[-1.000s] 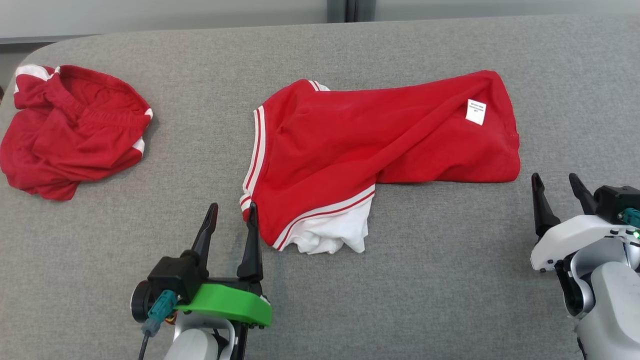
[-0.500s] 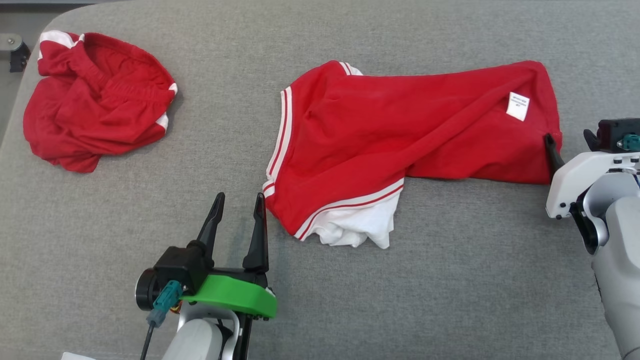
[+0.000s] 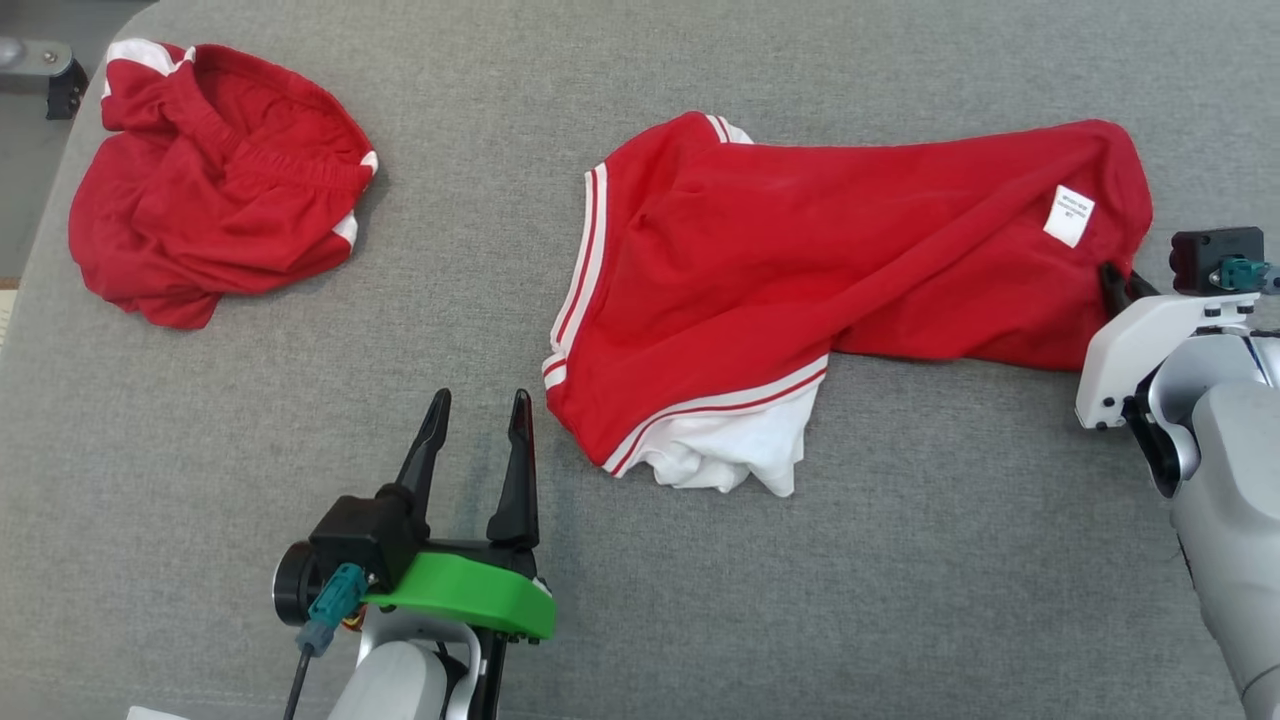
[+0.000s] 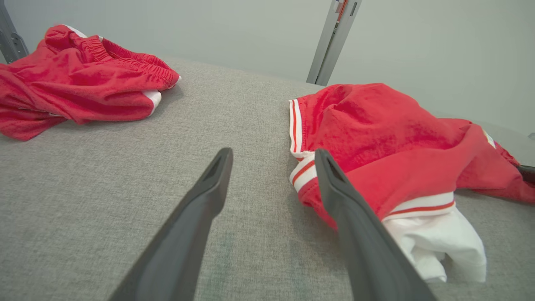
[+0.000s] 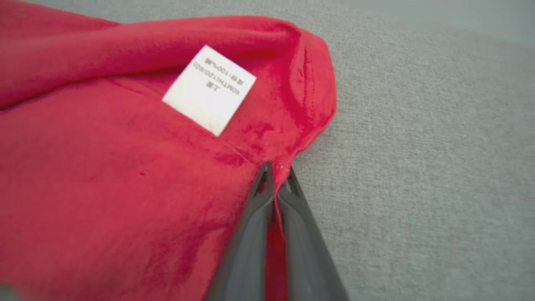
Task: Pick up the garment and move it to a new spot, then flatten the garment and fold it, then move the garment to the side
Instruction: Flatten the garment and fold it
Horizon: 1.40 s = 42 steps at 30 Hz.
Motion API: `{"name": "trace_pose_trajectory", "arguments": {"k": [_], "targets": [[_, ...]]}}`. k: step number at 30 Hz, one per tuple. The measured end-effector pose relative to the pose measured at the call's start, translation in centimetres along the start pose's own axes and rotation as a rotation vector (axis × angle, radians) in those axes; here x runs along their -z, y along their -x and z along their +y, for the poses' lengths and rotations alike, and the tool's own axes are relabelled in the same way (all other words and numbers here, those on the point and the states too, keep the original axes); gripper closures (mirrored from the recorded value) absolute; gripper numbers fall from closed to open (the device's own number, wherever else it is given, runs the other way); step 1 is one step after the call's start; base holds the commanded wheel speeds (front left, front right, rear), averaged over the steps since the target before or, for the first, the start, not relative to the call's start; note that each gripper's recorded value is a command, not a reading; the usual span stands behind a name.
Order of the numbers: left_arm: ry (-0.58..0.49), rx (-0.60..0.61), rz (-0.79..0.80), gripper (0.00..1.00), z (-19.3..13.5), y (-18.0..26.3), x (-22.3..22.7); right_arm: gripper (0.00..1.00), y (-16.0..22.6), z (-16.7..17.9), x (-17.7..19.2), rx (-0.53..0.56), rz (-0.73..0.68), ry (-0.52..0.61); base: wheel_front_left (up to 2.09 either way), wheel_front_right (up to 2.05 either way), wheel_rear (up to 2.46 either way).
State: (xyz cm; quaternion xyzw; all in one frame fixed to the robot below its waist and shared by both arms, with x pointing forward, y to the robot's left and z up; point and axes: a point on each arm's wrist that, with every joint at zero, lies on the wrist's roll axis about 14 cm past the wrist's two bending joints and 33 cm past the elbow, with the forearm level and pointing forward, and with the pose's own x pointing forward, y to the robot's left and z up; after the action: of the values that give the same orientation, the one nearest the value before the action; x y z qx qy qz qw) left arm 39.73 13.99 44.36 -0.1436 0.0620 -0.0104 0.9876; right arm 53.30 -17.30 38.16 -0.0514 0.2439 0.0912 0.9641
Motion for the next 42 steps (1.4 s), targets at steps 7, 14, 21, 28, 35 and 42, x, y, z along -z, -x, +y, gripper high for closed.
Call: {"name": "trace_pose_trajectory", "arguments": {"k": [7, 14, 21, 28, 35, 42], "targets": [[0.003, 0.032, 0.002, 0.0, -1.1, 0.3, 0.1, 1.0, 1.5, -1.3, -5.3, 0.023, -0.199, 0.023, 0.0, 0.0, 0.0], [0.001, 0.063, -0.001, 0.0, -2.1, 0.9, 0.0, 1.0, 5.1, -2.1, -11.6, 0.029, -0.431, 0.052, 0.0, 0.0, 0.0], [0.004, 0.086, -0.011, 0.0, -3.0, 1.3, -0.3, 1.0, 10.1, -1.5, -11.1, 0.005, -0.499, 0.068, 0.0, 0.0, 0.0], [0.006, 0.116, -0.019, 0.0, -4.0, 0.9, -0.5, 1.0, 14.1, 0.3, -3.6, 0.008, -0.365, -0.042, 0.0, 0.0, 0.0], [0.004, 0.159, 0.0, 0.0, -5.1, 0.4, 0.2, 1.0, 15.6, -0.1, 4.0, 0.077, -0.184, -0.15, 0.0, 0.0, 0.0], [0.002, 0.172, 0.011, 0.0, -5.5, 0.2, 0.6, 0.02, 15.5, -2.0, 5.7, 0.146, -0.165, -0.161, 0.0, 0.0, 0.0]]}}
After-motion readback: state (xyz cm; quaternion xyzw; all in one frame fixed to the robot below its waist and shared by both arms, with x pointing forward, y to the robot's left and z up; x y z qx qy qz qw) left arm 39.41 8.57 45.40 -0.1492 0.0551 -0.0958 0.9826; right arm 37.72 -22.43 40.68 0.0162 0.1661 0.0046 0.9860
